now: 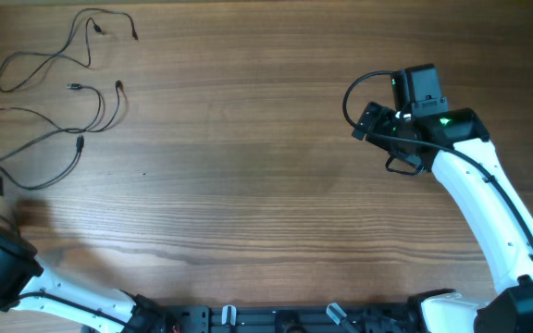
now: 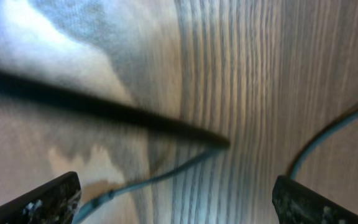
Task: Untangle cables
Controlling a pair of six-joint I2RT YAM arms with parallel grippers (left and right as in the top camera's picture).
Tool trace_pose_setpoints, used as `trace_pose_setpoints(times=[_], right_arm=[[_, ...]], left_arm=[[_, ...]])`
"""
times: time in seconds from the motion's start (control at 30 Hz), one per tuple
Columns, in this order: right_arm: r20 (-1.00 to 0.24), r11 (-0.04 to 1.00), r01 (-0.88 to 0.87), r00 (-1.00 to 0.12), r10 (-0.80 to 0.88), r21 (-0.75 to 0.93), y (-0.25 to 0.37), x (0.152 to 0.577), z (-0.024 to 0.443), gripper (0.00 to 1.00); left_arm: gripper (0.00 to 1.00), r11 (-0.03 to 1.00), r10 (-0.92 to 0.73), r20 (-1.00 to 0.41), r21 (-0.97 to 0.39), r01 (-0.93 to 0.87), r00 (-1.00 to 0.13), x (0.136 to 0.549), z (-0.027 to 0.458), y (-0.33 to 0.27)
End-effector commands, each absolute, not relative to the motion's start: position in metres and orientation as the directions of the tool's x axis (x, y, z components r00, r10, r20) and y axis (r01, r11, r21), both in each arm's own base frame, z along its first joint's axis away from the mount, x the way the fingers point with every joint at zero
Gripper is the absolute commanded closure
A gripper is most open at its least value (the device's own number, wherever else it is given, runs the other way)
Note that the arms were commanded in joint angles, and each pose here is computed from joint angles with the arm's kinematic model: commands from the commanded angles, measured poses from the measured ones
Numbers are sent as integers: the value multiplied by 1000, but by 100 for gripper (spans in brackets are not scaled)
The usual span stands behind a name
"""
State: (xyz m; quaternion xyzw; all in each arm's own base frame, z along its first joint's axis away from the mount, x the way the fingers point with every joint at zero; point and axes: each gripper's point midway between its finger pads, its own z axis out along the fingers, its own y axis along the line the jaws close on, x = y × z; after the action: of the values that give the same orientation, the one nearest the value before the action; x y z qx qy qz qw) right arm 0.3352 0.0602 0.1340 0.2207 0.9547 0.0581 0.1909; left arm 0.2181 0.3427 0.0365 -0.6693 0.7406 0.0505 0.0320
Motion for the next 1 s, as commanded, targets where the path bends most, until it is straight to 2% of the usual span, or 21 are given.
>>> trace_pose_setpoints(times=[0.0, 0.07, 0.13, 0.17, 0.23, 0.47, 0.5, 0.53, 0.57, 0.63, 0.7, 0.77, 0.83, 0.93, 0.97], right_arm=[[-337, 903, 388, -838, 430, 187, 60, 336, 132, 0], [-338, 903, 388, -837, 430, 187, 60, 336, 132, 0], [-338, 903, 388, -837, 430, 187, 60, 336, 132, 0], [-337, 902, 388, -837, 430, 187, 60, 336, 132, 0], [-338, 903, 388, -837, 430, 187, 60, 337, 132, 0], [-338, 903, 387, -838, 429, 187, 60, 336, 132, 0], [-338, 903, 387, -838, 429, 187, 60, 336, 132, 0], [-338, 903, 387, -838, 429, 187, 60, 336, 132, 0], [-338, 903, 387, -838, 429, 187, 60, 336, 132, 0], [-337, 902, 388, -837, 430, 187, 60, 336, 132, 0], [-337, 902, 388, -837, 430, 187, 60, 336, 132, 0], [-338, 903, 388, -837, 430, 187, 60, 336, 132, 0], [-338, 903, 388, -837, 430, 187, 60, 336, 132, 0], [-338, 903, 388, -837, 430, 187, 60, 336, 132, 1], [-338, 903, 388, -837, 430, 187, 60, 336, 132, 0]], left_arm=[[1, 160, -980, -113, 17, -987, -161, 219, 21, 338], [6, 160, -978, -138, 5, -987, -159, 222, 15, 342], [19, 160, -974, -161, -7, -987, -157, 224, 11, 346], [32, 160, -973, -169, -11, -987, -156, 225, 10, 347], [45, 160, -973, -173, -20, -987, -154, 227, 11, 348], [70, 158, -976, -157, -29, -987, -152, 226, 0, 341], [93, 158, -976, -155, -28, -987, -152, 226, 0, 341], [96, 147, -979, -147, -26, -989, -142, 224, 0, 339], [96, 95, -987, -132, -26, -995, -91, 222, 0, 336], [96, -82, -993, -84, -19, -996, 84, 216, 2, 326], [96, -213, -976, 52, -78, -974, 209, 228, 8, 304], [96, -301, -928, 283, -179, -937, 244, 254, 19, 269], [96, -359, -857, 465, -234, -904, 220, 271, 34, 239], [96, -403, -788, 578, -228, -887, 210, 276, 47, 218], [90, -405, -781, 590, -231, -885, 204, 277, 49, 216]])
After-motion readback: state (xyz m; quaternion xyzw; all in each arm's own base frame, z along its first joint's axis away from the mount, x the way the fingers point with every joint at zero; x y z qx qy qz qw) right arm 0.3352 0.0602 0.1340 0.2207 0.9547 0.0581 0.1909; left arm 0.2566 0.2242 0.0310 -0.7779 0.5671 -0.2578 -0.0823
